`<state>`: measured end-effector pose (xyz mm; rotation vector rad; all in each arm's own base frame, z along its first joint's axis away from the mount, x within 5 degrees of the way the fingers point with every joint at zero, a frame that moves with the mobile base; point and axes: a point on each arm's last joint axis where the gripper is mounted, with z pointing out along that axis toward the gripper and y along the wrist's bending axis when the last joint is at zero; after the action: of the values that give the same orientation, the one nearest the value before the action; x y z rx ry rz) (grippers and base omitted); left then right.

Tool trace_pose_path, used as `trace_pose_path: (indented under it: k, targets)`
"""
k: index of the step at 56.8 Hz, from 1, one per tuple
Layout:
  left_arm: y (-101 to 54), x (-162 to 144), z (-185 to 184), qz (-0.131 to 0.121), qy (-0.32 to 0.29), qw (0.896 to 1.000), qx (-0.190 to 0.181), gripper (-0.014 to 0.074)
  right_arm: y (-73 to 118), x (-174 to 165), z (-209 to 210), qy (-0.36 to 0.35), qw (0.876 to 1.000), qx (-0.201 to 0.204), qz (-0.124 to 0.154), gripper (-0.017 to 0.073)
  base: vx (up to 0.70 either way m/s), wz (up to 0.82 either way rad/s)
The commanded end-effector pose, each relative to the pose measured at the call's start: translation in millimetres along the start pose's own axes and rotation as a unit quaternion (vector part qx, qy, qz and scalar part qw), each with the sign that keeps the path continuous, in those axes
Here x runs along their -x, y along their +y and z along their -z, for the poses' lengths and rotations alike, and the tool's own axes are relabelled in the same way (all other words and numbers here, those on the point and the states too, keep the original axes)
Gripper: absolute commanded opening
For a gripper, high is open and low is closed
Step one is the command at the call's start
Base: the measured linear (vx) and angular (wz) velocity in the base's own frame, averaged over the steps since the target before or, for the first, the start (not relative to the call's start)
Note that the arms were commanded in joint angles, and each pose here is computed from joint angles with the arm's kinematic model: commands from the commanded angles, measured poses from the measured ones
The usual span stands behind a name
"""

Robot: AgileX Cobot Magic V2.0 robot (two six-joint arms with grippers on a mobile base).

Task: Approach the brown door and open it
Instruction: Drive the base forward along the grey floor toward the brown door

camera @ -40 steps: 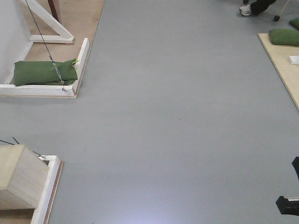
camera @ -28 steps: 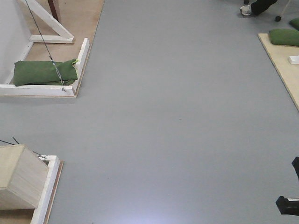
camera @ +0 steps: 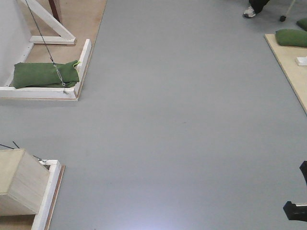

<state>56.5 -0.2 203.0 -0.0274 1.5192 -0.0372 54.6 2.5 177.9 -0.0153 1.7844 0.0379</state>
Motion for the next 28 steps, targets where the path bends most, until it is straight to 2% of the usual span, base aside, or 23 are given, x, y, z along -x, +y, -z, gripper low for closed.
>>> trace_pose_path:
  k: [1, 28]
  targets:
    - [-1.1, 13.5, 2.2, 0.003, -0.055, 0.998, -0.006, -0.0003, -0.4, 5.7, 0.5, -0.044, 0.999, -0.002, 0.003, 0.0, 0.0, 0.0]
    - [-1.1, 13.5, 2.2, 0.003, -0.055, 0.998, -0.006, -0.0003, -0.4, 5.7, 0.5, -0.044, 0.999, -0.002, 0.003, 0.0, 0.02, 0.0]
